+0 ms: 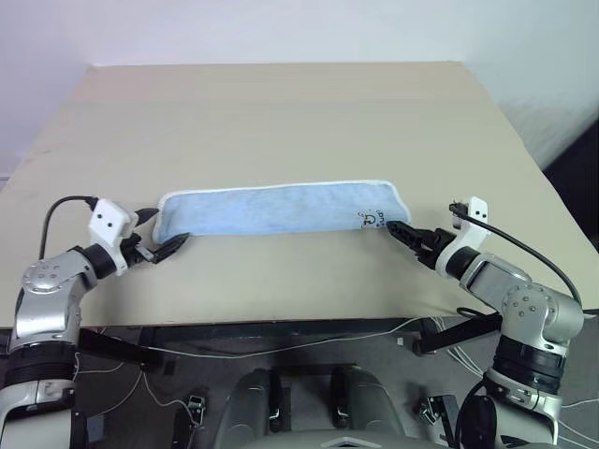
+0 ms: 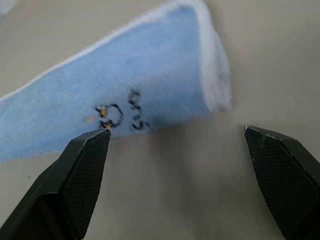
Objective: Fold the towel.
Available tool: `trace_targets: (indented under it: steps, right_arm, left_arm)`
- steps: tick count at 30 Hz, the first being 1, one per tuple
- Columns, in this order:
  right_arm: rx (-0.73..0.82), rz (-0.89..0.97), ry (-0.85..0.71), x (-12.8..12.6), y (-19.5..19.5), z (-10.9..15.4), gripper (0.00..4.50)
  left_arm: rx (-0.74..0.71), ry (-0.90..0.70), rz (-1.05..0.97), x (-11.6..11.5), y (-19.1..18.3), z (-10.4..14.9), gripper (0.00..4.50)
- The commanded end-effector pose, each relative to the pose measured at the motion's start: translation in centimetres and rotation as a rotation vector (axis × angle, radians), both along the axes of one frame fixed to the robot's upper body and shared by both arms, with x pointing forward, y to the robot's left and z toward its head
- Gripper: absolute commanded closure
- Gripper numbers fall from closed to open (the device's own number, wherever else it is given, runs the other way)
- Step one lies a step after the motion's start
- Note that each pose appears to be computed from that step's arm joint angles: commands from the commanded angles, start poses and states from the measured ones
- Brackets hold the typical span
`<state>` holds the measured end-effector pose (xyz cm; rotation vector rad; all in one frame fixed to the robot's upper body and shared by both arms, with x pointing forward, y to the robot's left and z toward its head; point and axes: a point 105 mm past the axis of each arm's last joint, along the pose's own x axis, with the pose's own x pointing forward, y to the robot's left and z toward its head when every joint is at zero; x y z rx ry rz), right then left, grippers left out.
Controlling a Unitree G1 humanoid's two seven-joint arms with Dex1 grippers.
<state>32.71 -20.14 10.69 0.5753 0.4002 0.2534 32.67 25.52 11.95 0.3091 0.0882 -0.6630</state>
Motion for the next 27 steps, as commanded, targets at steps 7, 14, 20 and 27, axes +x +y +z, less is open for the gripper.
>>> trace_targets:
  steps: [7, 14, 20, 27]
  right_arm:
    - [0.306, -0.056, 0.066, 2.8, 2.4, 0.4, 0.01]
    - [0.388, -0.062, 0.106, 4.7, 3.5, 0.5, 0.18]
    - [0.405, -0.072, 0.112, 5.0, 3.6, 0.6, 1.97]
    - [0.414, -0.088, 0.086, 4.9, 2.9, 1.2, 4.38]
  left_arm:
    - [-0.003, 0.026, -0.185, -1.3, -4.0, 0.3, 0.01]
    - [-0.018, 0.033, -0.200, -1.5, -4.9, 0.0, 0.00]
    - [-0.023, 0.039, -0.201, -1.8, -5.2, -0.2, 0.00]
    - [-0.032, 0.051, -0.195, -2.0, -5.4, -0.8, 0.00]
